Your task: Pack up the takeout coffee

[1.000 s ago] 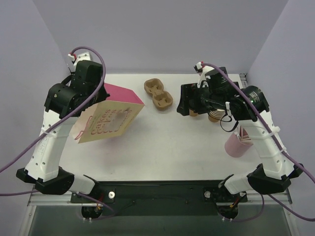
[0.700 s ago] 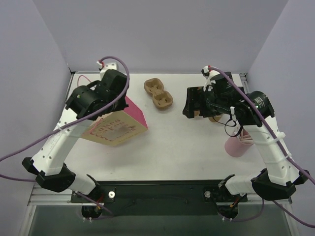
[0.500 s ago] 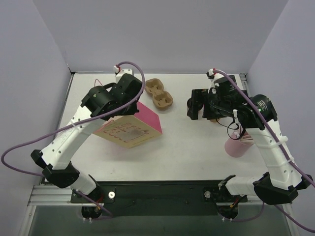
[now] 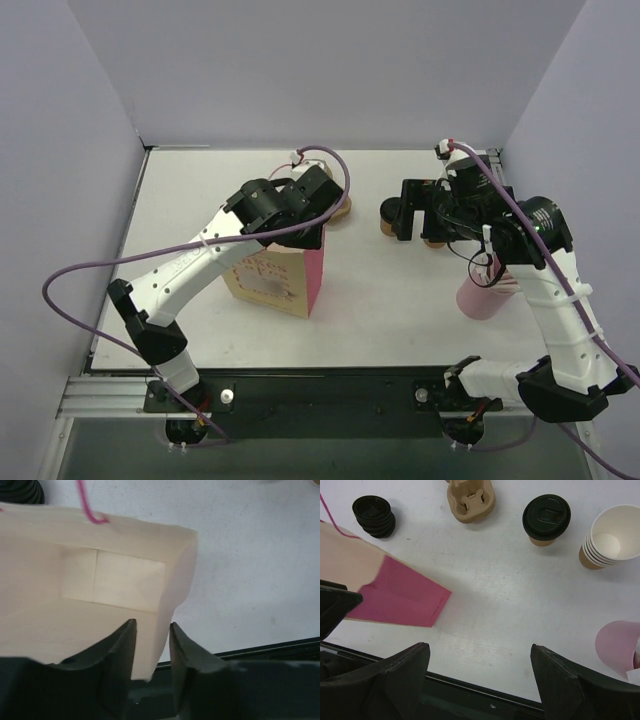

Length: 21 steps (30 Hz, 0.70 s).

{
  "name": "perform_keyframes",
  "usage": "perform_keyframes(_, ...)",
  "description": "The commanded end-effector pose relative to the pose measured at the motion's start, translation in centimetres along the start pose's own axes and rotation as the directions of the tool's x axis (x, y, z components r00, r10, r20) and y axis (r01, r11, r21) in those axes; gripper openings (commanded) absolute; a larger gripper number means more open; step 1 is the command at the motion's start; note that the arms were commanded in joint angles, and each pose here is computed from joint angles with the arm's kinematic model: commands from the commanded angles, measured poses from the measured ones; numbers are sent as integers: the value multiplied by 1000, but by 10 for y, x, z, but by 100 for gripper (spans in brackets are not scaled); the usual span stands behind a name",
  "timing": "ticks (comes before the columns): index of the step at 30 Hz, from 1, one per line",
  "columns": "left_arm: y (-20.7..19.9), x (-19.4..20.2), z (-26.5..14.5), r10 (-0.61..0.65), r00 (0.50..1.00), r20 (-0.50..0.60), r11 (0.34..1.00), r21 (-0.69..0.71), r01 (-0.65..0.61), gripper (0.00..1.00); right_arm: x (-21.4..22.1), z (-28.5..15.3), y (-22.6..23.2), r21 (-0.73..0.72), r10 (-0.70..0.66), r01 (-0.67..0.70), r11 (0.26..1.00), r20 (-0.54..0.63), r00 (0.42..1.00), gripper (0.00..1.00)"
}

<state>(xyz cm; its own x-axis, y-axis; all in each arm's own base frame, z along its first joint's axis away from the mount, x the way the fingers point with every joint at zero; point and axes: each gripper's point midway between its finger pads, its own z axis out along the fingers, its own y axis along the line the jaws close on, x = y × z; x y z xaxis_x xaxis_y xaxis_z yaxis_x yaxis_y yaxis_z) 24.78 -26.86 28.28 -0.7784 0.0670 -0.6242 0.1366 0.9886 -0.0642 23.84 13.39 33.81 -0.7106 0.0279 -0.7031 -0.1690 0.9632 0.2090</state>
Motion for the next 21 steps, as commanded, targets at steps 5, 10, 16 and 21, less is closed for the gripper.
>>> perform_keyframes(5,-16,-34,-42,-13,998,67,991,135,4,52,-1,1,-2,34,67,-66,997,-19,998,84)
perform_keyframes(10,10,-67,-63,-10,982,189,996,90,-7,52,-3,5,27,-54,169,-172,984,-59,984,83)
perform_keyframes(16,106,-92,-61,-63,957,283,985,-137,105,53,-1,28,80,-112,311,-326,939,-130,941,80)
perform_keyframes(21,168,-68,-46,-140,947,289,961,-192,201,53,14,53,117,-119,340,-368,922,-204,918,77)
